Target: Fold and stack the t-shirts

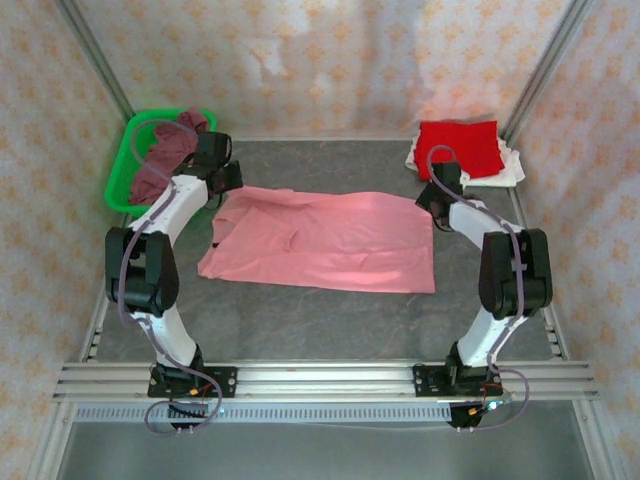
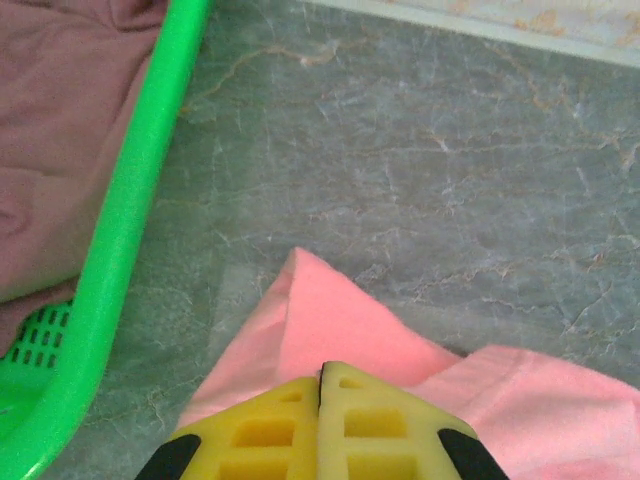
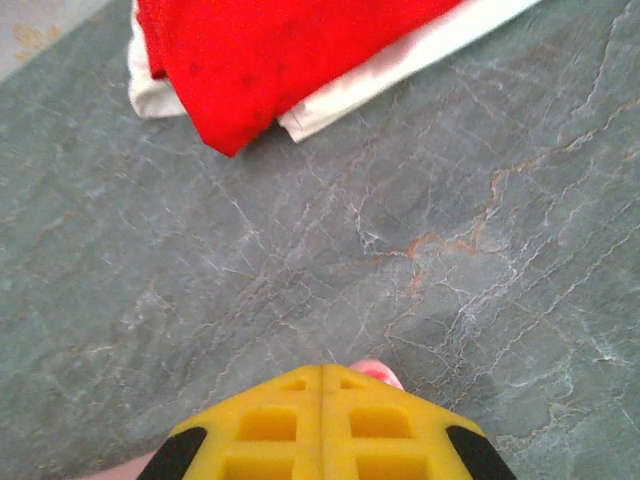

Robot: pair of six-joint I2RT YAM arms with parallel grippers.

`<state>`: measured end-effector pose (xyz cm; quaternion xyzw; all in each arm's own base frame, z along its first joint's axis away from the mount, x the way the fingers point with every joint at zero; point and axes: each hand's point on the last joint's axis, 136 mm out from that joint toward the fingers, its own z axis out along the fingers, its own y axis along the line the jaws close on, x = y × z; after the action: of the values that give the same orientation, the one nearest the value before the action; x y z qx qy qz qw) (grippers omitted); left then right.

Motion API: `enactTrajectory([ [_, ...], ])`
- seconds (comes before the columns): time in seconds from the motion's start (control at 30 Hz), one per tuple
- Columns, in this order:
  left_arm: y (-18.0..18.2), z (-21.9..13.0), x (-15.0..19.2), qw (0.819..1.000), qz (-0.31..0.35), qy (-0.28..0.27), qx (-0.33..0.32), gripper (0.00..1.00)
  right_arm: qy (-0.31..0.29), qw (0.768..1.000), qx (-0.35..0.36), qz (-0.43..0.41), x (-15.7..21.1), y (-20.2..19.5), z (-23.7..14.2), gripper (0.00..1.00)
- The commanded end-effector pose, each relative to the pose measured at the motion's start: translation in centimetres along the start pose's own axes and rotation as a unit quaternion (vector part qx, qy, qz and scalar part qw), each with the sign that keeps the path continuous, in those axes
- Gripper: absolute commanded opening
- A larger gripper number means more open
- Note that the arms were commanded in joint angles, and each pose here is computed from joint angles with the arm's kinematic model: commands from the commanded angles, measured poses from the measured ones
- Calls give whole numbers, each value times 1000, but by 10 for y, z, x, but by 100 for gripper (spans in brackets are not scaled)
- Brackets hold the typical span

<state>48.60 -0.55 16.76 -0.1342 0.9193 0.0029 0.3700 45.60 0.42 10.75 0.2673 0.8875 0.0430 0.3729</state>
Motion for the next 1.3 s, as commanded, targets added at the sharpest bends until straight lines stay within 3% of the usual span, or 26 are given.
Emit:
enactTrajectory([
  [0.0,14,-20,-9,999,-3,-32,-20,0,-41,999,-3,15,-19,-3,-18,0],
  [0.43,48,-18,56,997,-26,2,-73,0,-4,999,34,20,23,-36,-23,0],
  [0.8,52,-30,56,996,-33,4,-80,0,10,999,35,23,33,-39,-24,0],
  [1.17,53,-21,102,995,-51,53,-67,0,55,998,34,29,72,-53,-18,0],
  [1.27,61,-18,125,992,-56,75,-82,14,74,996,41,30,88,-61,-17,18],
])
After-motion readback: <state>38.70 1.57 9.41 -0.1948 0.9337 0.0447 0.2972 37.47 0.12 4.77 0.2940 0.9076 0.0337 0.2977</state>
